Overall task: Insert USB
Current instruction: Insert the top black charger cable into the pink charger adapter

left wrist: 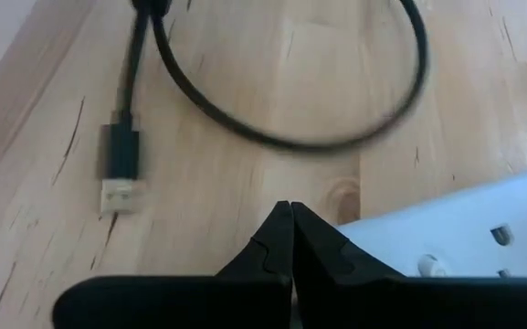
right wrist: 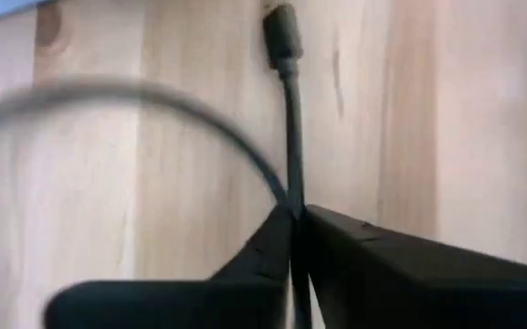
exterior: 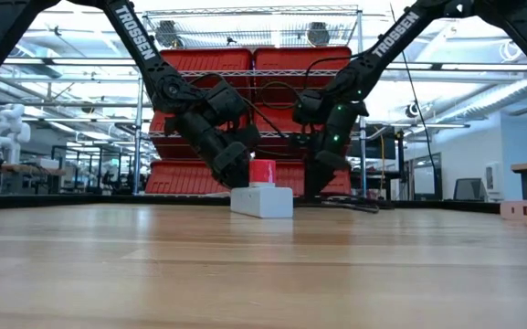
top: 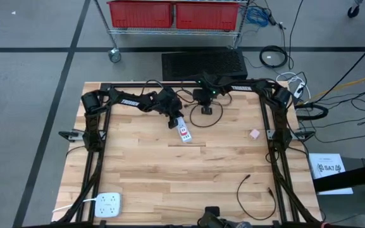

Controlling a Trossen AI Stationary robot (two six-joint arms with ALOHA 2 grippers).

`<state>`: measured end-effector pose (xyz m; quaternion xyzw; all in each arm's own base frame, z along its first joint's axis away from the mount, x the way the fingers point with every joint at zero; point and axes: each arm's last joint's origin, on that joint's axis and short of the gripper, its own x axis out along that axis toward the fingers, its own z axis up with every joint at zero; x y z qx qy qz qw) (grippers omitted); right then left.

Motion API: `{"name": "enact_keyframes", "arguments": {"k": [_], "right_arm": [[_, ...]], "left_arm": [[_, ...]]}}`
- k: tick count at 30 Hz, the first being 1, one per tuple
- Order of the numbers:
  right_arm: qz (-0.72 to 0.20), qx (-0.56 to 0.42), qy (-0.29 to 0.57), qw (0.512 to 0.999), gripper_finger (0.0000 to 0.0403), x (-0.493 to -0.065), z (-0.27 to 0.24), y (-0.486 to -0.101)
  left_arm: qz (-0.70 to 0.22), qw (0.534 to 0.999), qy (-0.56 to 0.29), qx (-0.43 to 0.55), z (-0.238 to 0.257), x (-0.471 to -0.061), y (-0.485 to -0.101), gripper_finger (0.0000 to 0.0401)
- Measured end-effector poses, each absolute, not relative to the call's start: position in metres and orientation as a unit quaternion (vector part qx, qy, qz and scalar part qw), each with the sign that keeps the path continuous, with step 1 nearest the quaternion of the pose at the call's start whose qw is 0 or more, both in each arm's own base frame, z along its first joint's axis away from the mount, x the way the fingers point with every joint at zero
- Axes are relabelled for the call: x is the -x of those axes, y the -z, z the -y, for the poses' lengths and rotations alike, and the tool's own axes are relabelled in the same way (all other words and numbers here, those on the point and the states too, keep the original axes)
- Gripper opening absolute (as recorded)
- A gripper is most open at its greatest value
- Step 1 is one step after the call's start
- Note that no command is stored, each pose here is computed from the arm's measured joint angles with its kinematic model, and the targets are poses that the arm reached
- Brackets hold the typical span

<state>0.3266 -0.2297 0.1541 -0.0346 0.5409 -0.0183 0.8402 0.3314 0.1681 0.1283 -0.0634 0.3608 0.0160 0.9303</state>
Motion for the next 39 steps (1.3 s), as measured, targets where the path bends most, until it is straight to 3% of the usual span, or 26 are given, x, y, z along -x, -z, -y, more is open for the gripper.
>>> {"name": "enact_keyframes", "arguments": {"k": [5, 16, 23, 31, 39], "right_arm": [[-0.532, 0.040, 0.027, 0.845, 0.0009, -0.321, 0.226, -0.175], [-0.497, 0.053, 0.042, 0.865, 0.0004, -0.289, 0.199, -0.257], [-0.441, 0.008, -0.032, 0.897, 0.0002, -0.268, 0.175, -0.293], [-0.357, -0.066, -0.168, 0.916, 0.0001, -0.263, 0.161, -0.303], [-0.369, -0.088, -0.169, 0.910, 0.0000, -0.257, 0.164, -0.299]], "left_arm": [[-0.358, 0.932, -0.017, 0.062, -0.168, -0.332, -0.130, 0.0002], [-0.316, 0.947, -0.016, 0.053, -0.174, -0.328, -0.152, 0.0002], [-0.312, 0.948, -0.015, 0.055, -0.175, -0.328, -0.153, 0.0002], [-0.301, 0.952, -0.002, 0.056, -0.175, -0.329, -0.155, 0.0002], [-0.297, 0.953, 0.005, 0.059, -0.176, -0.328, -0.156, 0.0002]]}}
